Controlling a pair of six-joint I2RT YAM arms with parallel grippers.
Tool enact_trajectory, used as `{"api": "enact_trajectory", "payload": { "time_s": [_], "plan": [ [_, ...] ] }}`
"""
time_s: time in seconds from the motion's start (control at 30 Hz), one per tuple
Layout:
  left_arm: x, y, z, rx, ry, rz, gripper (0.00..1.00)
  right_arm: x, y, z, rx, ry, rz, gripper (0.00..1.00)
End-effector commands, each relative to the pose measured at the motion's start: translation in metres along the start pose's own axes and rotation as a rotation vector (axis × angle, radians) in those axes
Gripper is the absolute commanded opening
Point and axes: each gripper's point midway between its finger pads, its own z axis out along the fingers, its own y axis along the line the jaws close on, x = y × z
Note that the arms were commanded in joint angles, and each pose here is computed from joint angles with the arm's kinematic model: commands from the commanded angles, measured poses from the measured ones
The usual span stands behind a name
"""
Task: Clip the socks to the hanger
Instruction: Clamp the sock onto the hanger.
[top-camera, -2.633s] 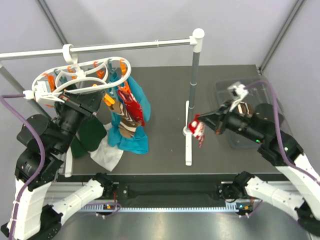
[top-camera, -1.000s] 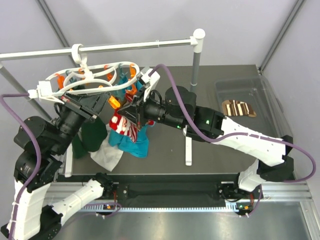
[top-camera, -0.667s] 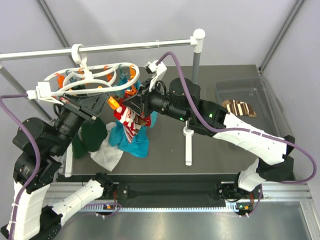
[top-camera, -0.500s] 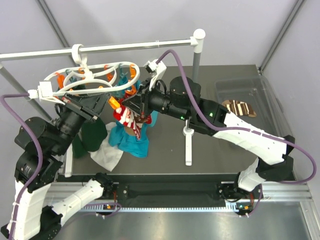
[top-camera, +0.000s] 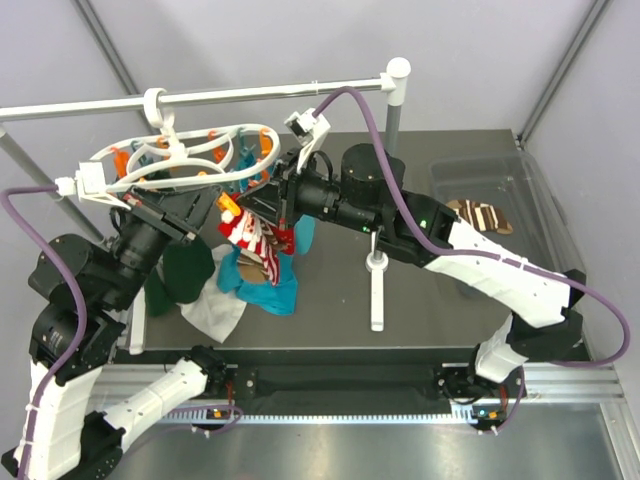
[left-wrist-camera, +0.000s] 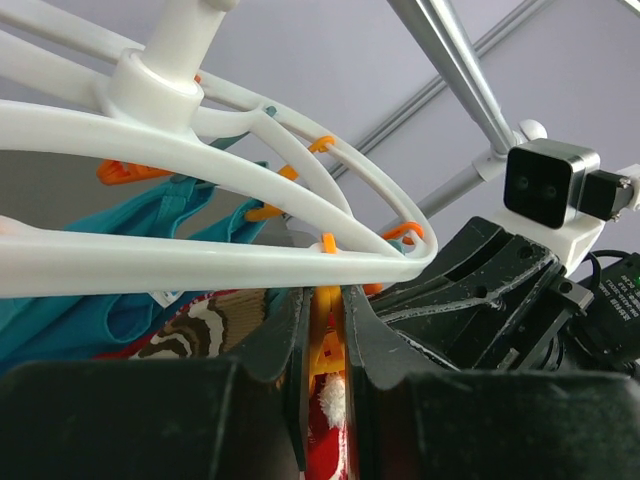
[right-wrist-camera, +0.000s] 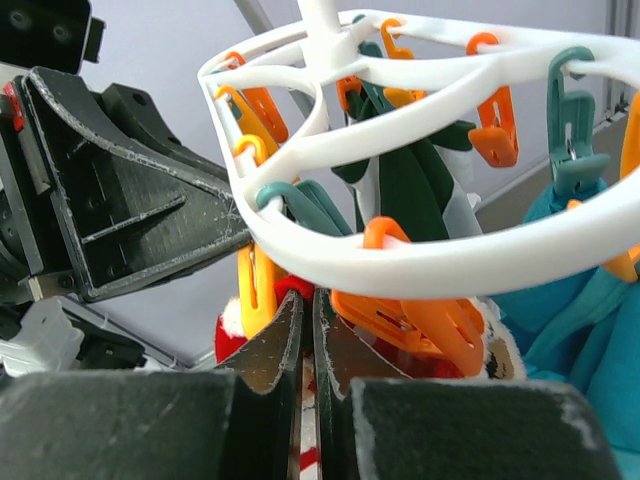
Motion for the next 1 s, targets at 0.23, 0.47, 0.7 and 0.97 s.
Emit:
{"api": "enact_trajectory", "payload": {
  "time_s": [0.23, 0.47, 0.7, 0.97],
  "plan": [
    [0.010, -0.001, -0.001, 0.026, 0.048, 0.032, 0.01, -0.045, 0.014, -0.006, -0.059, -0.119, 0.009, 0.00],
    [0.003, 0.002, -0.009, 0.028, -0.004, 0.034, 0.50, -0.045, 0.022, -0.005, -0.101, -0.112, 0.021, 0.00],
    [-0.007, -0.005, -0.018, 0.053, -0.033, 0.063, 0.68, -0.037, 0.018, 0.001, -0.091, -0.089, 0.018, 0.00],
    [-0.040, -0.016, -0.052, 0.094, -0.143, 0.200, 0.70, -0.014, -0.027, 0.004, 0.072, -0.045, -0.047, 0.00]
  ]
}}
